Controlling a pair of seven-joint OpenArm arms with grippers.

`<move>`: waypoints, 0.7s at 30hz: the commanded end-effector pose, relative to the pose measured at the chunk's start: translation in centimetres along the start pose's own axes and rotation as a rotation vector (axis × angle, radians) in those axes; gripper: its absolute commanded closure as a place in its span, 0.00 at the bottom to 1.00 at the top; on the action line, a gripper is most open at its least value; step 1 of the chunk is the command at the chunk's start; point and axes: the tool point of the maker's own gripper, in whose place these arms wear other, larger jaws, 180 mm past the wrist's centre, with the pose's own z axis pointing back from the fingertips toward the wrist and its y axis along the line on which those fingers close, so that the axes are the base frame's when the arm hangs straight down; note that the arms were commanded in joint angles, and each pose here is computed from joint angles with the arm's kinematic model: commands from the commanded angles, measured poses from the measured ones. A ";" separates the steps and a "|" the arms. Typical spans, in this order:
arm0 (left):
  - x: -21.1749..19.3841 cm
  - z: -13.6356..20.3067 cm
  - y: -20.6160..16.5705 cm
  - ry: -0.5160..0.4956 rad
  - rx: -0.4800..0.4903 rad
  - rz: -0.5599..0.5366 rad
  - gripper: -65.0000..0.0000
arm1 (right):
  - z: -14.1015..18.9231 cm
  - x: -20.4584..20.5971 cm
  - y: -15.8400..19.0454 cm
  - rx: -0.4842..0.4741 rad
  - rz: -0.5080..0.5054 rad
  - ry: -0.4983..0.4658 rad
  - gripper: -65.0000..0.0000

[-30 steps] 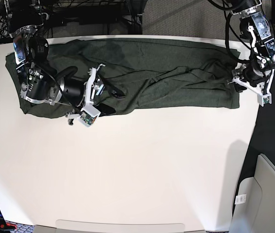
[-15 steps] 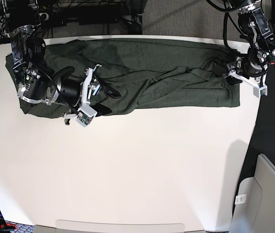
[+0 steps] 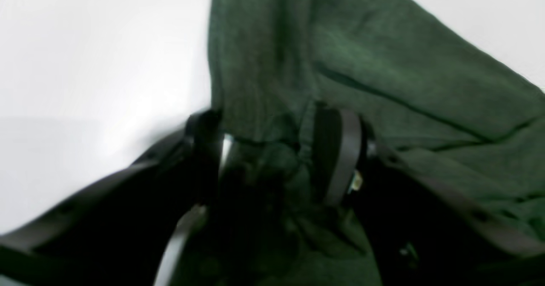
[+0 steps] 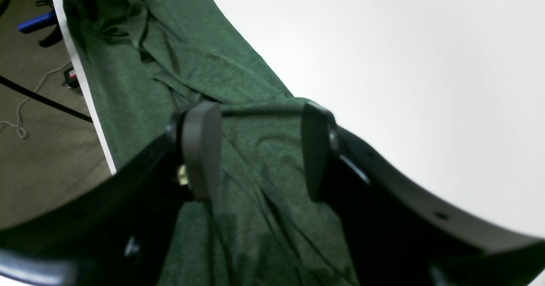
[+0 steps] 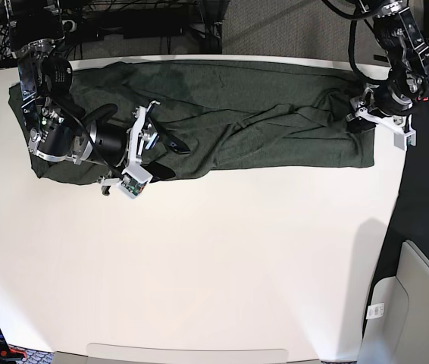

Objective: Fold the T-shirt properly
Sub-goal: 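Release the sleeve and pull the right gripper back toward the shirt's end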

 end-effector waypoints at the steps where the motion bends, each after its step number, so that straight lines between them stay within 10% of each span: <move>1: -1.1 0.1 0.0 0.054 -0.006 0.005 0.48 | 0.5 1.6 -0.1 0.000 0.026 -0.052 0.57; 10: -1.8 -0.6 -1.6 0.080 -0.039 -0.029 0.52 | 0.5 1.6 -0.1 0.000 0.026 -0.052 0.57; 21: -2.7 -1.4 -3.7 0.117 -0.080 -0.074 0.95 | 1.4 1.1 -0.6 -0.030 0.009 -0.054 0.57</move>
